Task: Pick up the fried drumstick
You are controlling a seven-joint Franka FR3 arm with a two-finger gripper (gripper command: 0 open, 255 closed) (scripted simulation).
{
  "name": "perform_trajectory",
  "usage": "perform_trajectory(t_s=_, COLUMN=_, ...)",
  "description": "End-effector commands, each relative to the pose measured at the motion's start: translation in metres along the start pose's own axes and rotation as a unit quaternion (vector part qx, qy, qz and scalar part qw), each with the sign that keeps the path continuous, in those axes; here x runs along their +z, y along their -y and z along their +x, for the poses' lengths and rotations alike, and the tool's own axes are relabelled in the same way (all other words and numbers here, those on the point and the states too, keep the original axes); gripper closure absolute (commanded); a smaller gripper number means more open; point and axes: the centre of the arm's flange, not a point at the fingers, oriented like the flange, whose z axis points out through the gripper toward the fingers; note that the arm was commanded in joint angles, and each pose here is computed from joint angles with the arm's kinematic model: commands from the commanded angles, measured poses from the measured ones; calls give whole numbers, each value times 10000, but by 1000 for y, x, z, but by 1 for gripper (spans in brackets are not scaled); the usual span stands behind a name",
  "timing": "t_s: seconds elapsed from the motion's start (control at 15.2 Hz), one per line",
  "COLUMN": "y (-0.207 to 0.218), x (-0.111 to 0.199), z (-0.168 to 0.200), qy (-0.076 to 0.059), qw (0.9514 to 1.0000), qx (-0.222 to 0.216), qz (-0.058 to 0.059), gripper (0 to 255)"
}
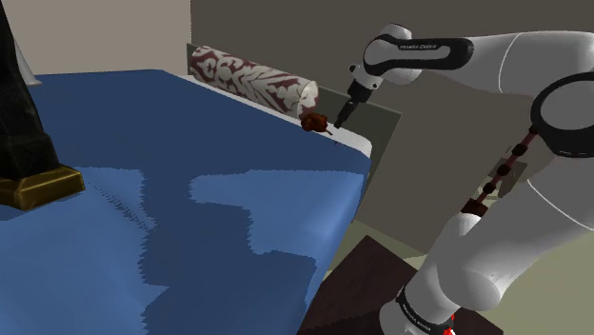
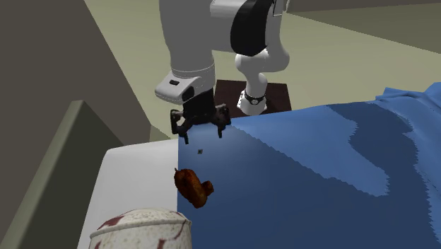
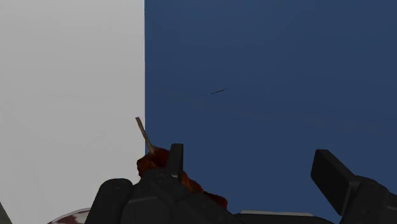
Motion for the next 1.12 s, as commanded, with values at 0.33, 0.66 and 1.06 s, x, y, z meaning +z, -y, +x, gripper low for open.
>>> perform_trajectory(t_s=0.33, y=-68, x=20, z=60, qy=-291, qw=9959, qx=-850, qz=133, gripper=0)
perform_trajectory(t_s=0.66, y=-73, x=42, z=60, qy=-314, qw=9952, qx=-916, qz=144, gripper=0)
perform_trajectory(t_s=1.06, y=-73, x=60, z=56, qy=-314, qw=9952, qx=-916, qz=145, gripper=255)
